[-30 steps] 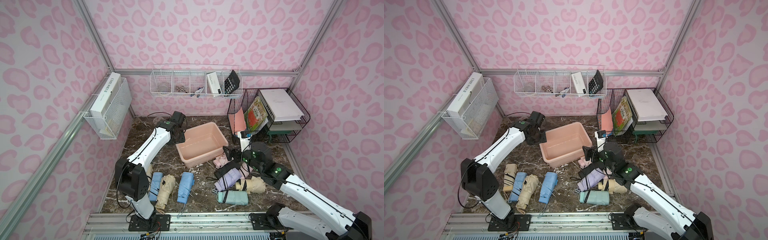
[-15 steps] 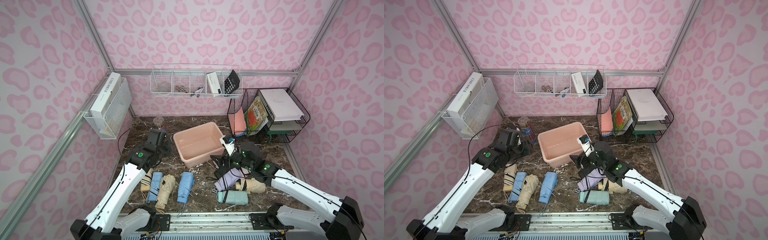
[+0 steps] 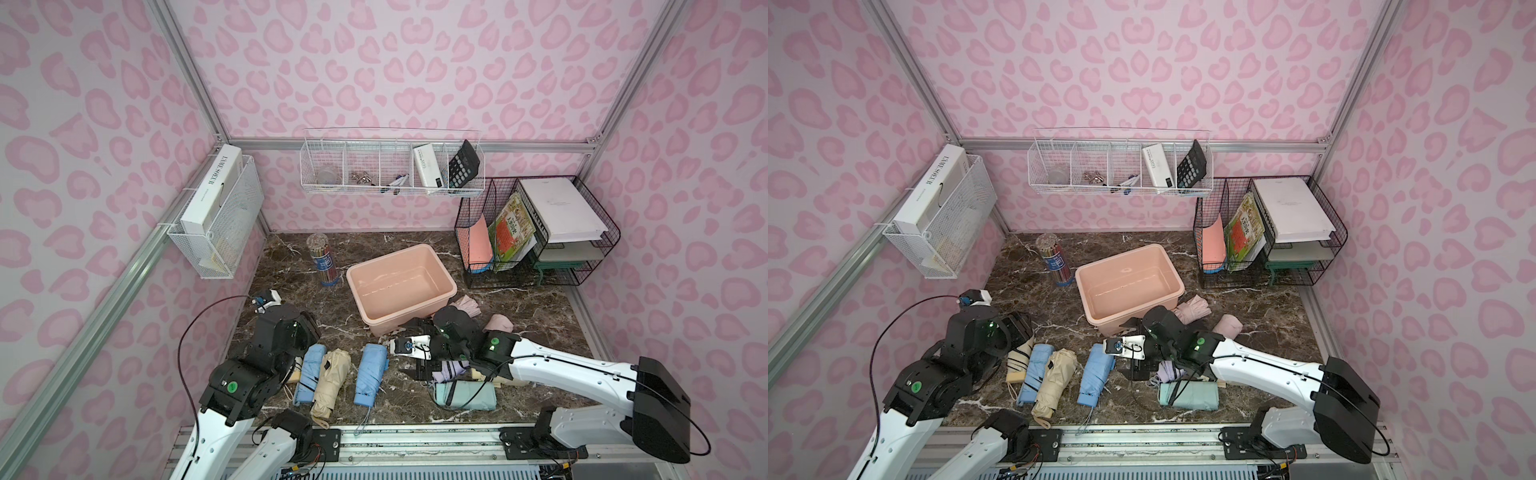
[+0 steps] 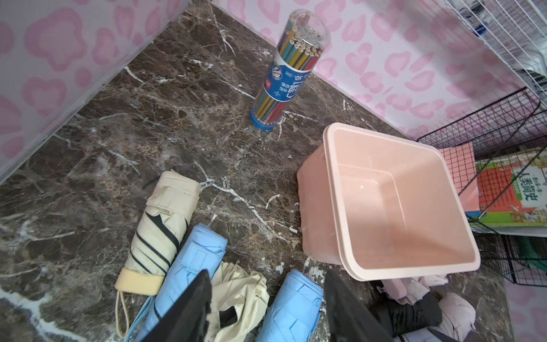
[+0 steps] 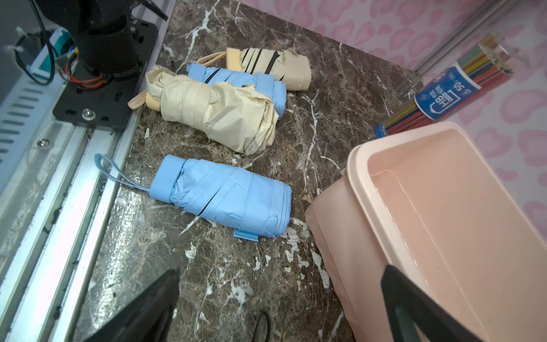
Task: Put the umbrella into the storage box
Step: Pick up the umbrella from the center of the board.
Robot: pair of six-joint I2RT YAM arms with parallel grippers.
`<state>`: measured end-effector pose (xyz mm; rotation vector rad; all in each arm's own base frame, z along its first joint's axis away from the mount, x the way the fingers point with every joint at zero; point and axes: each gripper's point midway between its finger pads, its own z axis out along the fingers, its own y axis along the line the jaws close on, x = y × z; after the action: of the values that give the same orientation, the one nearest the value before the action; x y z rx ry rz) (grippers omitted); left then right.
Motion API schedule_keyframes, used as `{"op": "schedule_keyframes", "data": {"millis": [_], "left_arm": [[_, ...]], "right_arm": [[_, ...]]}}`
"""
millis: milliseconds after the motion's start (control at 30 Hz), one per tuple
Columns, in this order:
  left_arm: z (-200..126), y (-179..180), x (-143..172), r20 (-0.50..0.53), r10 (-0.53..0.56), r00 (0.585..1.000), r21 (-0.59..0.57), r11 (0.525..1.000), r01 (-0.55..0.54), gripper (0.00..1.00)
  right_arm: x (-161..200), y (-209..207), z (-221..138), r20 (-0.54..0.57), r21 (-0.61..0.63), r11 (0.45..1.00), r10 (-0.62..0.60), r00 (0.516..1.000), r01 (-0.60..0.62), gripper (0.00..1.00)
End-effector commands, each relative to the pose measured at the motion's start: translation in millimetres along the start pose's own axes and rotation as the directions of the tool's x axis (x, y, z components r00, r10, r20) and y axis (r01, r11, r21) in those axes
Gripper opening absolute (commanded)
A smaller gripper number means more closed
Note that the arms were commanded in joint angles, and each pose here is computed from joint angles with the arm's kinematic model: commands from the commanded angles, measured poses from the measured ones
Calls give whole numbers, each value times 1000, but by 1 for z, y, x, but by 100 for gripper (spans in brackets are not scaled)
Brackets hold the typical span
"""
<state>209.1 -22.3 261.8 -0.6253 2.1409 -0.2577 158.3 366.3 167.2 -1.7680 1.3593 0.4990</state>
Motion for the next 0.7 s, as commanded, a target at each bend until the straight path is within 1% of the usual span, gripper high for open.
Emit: {"op": "schedule_keyframes", "data": {"millis": [0, 67, 200, 367, 467, 600, 667], "left_arm": [[-5, 20, 2, 18, -36, 999, -75, 997, 37, 61], [-6, 26, 5, 23, -54, 998, -89, 994, 56, 61], [-6, 34, 9, 34, -84, 996, -100, 991, 87, 61], [-9, 36, 1, 63, -88, 994, -120, 988, 95, 61], [-13, 38, -3, 75, -91, 993, -139, 985, 100, 61], [-17, 44, -5, 93, -109, 990, -158, 980, 123, 61], [-18, 47, -5, 104, -121, 987, -163, 977, 137, 61]], "right_arm": [[0, 5, 8, -8, -33, 993, -114, 993, 113, 99], [-2, 5, 14, 1, -35, 992, -122, 993, 122, 99], [-2, 12, 29, 6, -66, 981, -182, 983, 182, 99], [11, 16, 51, -65, -129, 952, -288, 955, 278, 99], [12, 13, 64, -99, -152, 951, -287, 953, 271, 97], [1, 14, 78, -55, -132, 955, -276, 960, 267, 96], [-7, 13, 86, -27, -106, 959, -266, 964, 262, 92]]}}
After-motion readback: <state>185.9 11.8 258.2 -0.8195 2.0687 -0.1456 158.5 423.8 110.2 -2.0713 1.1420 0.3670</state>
